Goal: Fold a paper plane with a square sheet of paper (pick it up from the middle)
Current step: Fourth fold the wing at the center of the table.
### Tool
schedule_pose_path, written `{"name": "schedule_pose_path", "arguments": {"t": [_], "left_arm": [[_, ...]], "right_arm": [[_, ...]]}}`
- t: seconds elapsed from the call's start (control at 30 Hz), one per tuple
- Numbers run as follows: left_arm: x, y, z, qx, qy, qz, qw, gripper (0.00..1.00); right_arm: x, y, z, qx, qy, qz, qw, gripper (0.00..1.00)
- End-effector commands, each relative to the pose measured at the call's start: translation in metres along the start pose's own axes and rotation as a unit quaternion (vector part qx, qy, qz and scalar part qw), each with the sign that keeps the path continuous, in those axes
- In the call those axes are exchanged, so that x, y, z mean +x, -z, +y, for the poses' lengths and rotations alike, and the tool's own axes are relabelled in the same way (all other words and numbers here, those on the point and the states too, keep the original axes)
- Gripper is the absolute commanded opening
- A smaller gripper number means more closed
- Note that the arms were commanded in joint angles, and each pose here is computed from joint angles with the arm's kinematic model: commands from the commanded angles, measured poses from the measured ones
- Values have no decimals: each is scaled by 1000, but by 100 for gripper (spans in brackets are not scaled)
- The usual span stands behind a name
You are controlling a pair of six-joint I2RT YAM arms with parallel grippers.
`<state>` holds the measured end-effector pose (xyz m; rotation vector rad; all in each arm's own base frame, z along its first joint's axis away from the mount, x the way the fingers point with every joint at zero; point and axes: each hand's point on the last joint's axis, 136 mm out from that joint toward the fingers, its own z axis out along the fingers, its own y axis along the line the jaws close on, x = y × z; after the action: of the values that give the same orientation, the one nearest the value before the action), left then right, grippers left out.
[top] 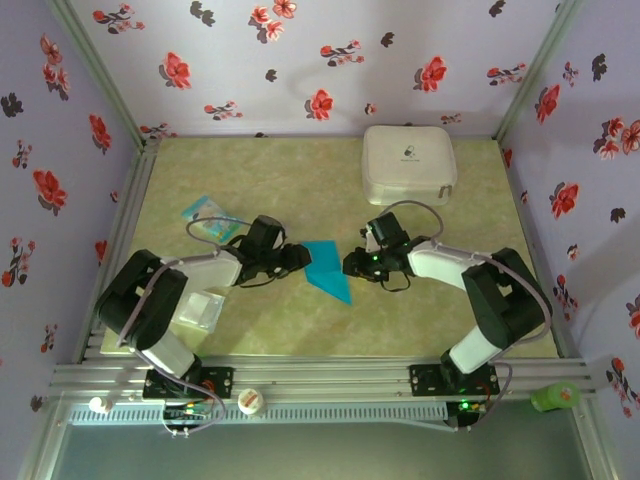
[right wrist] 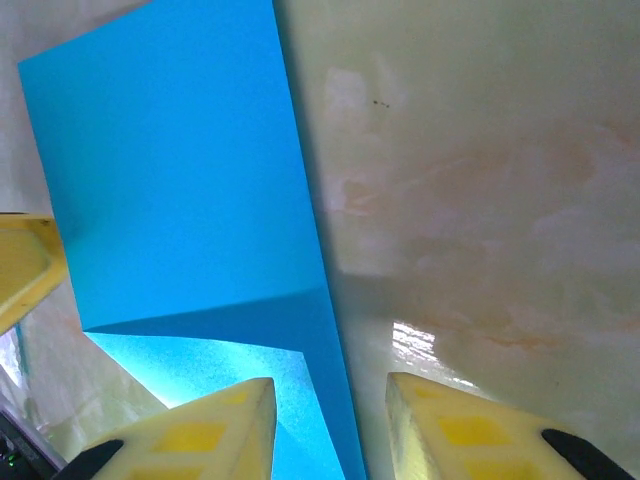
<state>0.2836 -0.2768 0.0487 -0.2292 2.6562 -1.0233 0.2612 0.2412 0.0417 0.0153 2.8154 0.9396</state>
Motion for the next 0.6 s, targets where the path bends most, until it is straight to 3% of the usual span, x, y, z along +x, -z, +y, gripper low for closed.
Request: {"name": "schedule_pose_path", "arguments": {"t": [0.0, 0.17, 0.57], "left_arm": [[-3, -5, -6, 9, 6, 9, 1000, 40], [-5, -9, -9, 19, 7, 7, 1000, 37], [-10, -12, -23, 45, 4, 11, 999, 15]], "right_arm": [[-2, 7, -2, 6, -1, -16, 1000, 34], [0, 9, -2, 5, -1, -19, 1000, 35], [7, 31, -5, 19, 51, -78, 995, 35]]}}
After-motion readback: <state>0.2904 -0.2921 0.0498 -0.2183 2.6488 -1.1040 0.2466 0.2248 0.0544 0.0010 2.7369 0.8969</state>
